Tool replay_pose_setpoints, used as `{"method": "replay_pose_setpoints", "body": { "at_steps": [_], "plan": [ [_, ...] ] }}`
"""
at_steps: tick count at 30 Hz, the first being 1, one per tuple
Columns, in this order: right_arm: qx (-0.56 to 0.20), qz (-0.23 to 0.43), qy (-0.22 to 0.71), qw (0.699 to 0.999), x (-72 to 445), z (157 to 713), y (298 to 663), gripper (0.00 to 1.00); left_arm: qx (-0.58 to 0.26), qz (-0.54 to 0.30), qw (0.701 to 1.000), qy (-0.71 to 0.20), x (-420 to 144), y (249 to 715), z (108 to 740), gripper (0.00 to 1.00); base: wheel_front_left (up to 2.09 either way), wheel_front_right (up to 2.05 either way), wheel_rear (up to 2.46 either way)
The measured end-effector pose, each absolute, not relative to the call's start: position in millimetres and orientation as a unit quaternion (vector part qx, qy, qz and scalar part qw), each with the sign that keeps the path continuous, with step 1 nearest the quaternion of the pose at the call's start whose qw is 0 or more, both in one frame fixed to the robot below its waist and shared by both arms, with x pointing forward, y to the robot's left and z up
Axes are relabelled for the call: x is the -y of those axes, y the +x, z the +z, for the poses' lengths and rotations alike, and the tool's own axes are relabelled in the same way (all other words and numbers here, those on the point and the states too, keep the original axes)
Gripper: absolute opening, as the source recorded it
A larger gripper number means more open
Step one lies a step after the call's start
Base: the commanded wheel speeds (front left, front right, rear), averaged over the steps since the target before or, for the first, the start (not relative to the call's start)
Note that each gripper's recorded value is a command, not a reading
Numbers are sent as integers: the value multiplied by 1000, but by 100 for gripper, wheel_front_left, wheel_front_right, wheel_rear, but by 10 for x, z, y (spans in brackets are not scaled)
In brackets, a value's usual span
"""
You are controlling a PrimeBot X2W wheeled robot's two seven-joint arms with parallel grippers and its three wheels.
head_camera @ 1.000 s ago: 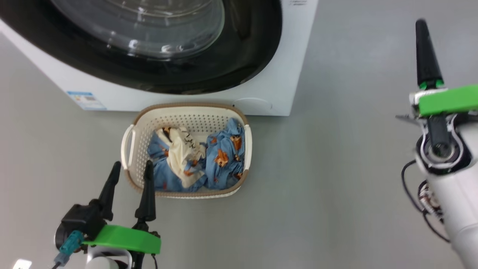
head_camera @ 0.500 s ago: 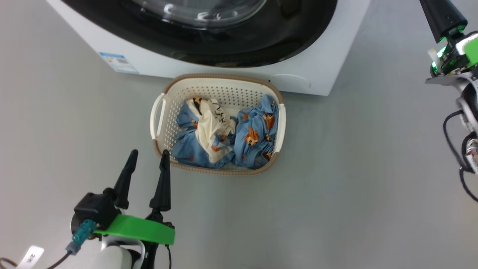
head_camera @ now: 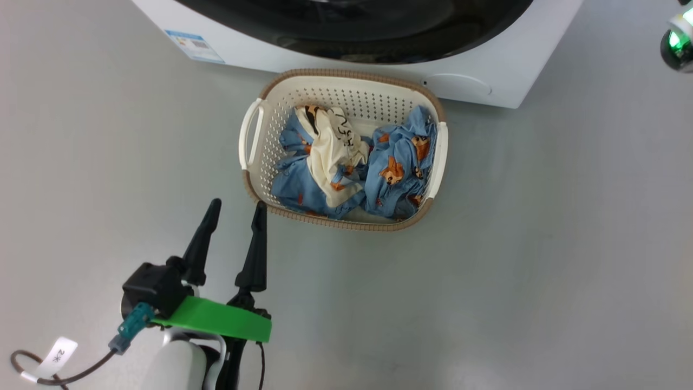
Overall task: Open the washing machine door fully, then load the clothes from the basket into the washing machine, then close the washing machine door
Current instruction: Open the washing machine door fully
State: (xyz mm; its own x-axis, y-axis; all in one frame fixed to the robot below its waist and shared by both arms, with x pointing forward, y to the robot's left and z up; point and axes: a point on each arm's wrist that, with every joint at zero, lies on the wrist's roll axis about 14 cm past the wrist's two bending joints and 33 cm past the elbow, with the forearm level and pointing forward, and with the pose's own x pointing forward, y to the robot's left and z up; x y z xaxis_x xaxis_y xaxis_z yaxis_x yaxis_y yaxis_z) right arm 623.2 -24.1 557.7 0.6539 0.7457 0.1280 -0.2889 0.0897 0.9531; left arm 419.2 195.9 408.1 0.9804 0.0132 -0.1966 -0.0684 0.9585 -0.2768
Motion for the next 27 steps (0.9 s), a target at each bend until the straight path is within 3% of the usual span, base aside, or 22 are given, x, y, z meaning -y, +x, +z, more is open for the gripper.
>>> {"method": "replay_pose_setpoints", "body": {
  "at_steps": [20,27],
  "plan": [
    [-247,409,546,688,-200,5321,6567,0,-118,32,980,-157,-1964,4324,3885,100,0,0,0],
    [-246,414,536,694,-273,5313,6614,0,-116,34,980,-159,-1982,4347,3892,100,0,0,0]
  ]
}}
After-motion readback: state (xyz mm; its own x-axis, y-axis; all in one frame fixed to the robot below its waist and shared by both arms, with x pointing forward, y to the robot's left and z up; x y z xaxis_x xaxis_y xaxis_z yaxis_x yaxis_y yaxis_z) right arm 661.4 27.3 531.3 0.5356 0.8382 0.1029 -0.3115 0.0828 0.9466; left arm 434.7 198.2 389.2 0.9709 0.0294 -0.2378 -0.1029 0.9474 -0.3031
